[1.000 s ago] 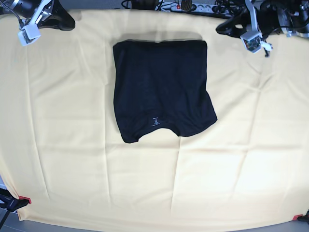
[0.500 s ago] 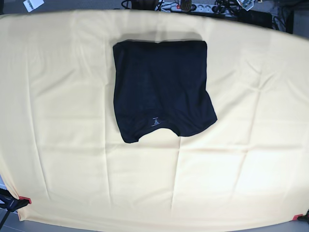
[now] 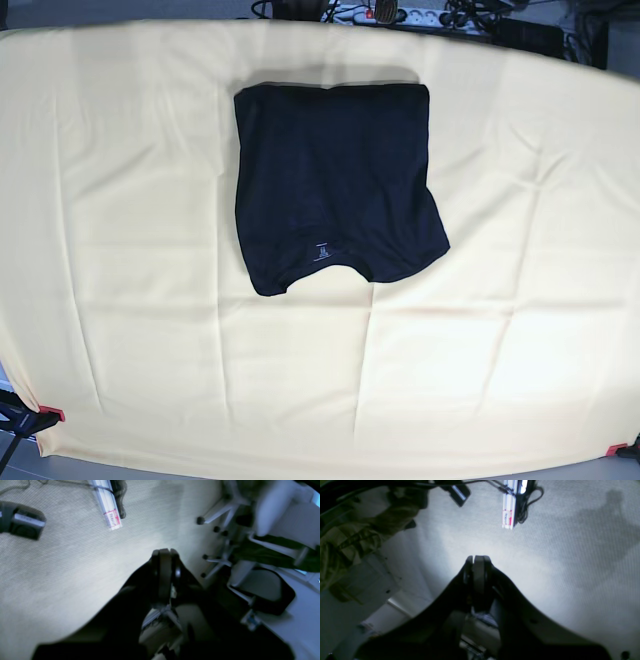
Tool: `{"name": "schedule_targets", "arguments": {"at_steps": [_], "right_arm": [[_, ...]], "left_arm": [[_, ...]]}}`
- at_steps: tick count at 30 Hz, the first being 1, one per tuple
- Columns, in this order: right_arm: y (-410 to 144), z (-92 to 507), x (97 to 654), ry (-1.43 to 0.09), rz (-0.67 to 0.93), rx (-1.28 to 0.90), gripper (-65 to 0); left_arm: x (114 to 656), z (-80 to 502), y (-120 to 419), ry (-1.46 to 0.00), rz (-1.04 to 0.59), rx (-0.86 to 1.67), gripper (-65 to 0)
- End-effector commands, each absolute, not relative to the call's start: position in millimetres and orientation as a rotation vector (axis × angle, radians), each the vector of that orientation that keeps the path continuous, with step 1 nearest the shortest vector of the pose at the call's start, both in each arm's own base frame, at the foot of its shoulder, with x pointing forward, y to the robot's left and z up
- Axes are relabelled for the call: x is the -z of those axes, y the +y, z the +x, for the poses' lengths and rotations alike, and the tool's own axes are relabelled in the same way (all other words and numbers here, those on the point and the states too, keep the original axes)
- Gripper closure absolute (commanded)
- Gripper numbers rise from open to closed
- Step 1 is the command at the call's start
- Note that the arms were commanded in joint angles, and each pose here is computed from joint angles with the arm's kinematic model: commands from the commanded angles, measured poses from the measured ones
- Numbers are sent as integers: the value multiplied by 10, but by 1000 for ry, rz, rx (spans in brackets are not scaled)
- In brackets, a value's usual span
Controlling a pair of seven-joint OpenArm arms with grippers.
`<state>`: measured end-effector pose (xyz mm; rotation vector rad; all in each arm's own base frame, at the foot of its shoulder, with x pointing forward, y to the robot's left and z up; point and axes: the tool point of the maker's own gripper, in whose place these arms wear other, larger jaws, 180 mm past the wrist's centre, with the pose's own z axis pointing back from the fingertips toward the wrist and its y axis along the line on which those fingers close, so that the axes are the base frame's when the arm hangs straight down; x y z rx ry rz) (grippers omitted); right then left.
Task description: Fold the T-shirt properly
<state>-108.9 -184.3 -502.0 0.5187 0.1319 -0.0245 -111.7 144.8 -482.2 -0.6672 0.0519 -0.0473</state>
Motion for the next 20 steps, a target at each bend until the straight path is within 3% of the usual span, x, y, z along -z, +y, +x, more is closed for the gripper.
{"name": "schedule_targets", "arguments": {"at_steps": [1,9,17,20], "right_arm": [[-1898,-1184,5067,151,502,18,0],[-1822,-1003,5663,61,463,-53,0],[-1767,-512,6195,-5,230,-220,0],[-1580,-392,6309,-36,186,-280,0]], "left_arm": [[4876,-1212,1463,70,-668,43,0],[5619,-994,1487,-65,-589,35,0],[6267,-535,1215,-169,-316,146,0],[6316,-555,1000,-191,-292,86,0]]}}
